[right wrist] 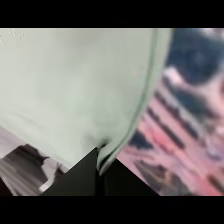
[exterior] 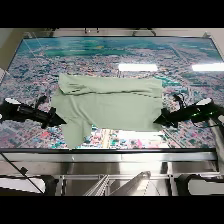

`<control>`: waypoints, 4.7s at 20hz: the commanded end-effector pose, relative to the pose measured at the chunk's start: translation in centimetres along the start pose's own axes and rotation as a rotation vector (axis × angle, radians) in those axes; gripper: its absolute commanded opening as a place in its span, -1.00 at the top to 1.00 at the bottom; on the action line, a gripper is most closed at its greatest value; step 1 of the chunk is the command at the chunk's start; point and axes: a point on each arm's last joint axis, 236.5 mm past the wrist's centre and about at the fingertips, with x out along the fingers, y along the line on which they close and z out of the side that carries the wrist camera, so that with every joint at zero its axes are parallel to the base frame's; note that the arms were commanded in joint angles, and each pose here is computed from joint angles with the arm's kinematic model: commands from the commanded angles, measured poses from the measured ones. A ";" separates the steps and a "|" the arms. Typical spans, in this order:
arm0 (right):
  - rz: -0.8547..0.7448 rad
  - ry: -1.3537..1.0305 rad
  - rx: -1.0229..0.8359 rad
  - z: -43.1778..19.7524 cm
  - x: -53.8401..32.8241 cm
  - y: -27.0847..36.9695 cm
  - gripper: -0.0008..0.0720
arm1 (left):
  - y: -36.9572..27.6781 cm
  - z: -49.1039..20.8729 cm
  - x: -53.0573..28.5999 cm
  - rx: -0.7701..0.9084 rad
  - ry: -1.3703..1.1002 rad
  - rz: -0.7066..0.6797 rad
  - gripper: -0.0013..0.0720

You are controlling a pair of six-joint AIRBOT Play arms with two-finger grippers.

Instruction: Fold the shirts.

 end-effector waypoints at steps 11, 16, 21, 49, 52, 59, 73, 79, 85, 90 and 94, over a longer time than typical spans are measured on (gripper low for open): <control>0.130 0.004 0.030 -0.7 -3.6 1.0 0.93 | -1.8 -2.5 -9.0 -0.016 -0.143 -0.022 0.91; 0.274 -0.156 -0.014 3.6 -5.7 5.5 0.93 | -9.4 1.6 -11.3 0.178 -0.250 -0.143 0.91; 0.244 -0.405 -0.065 10.5 -8.7 7.4 0.93 | -13.0 7.9 -11.4 0.277 -0.248 -0.097 0.91; -0.008 -0.494 -0.102 19.8 -9.7 0.0 -0.73 | -17.0 21.1 -12.9 0.331 -0.422 -0.324 -0.33; 0.015 -0.396 -0.051 19.1 -5.6 0.0 -0.73 | -20.3 19.8 -8.6 0.391 -0.340 -0.315 0.91; 0.030 -0.303 -0.102 19.0 -0.6 2.9 0.63 | -24.9 15.9 2.7 0.569 -0.166 -0.181 0.96; 0.124 -0.307 -0.314 13.5 -10.7 12.6 0.93 | -20.1 12.2 22.3 0.601 0.012 0.129 0.96; 0.293 -0.363 -0.425 10.0 -14.4 21.1 0.93 | -32.7 6.2 17.1 0.619 0.147 -0.342 0.96; 0.418 -0.417 -0.551 7.6 -7.3 32.7 0.93 | -44.2 1.4 -6.9 0.699 0.046 -1.115 0.96; 0.427 -0.448 -0.687 5.0 6.7 42.7 0.93 | -41.2 -1.2 -20.7 0.853 -0.107 -1.213 0.96; 0.510 -0.282 -0.711 1.9 20.2 46.7 0.92 | -39.4 -2.8 -25.1 0.874 -0.238 -1.197 0.96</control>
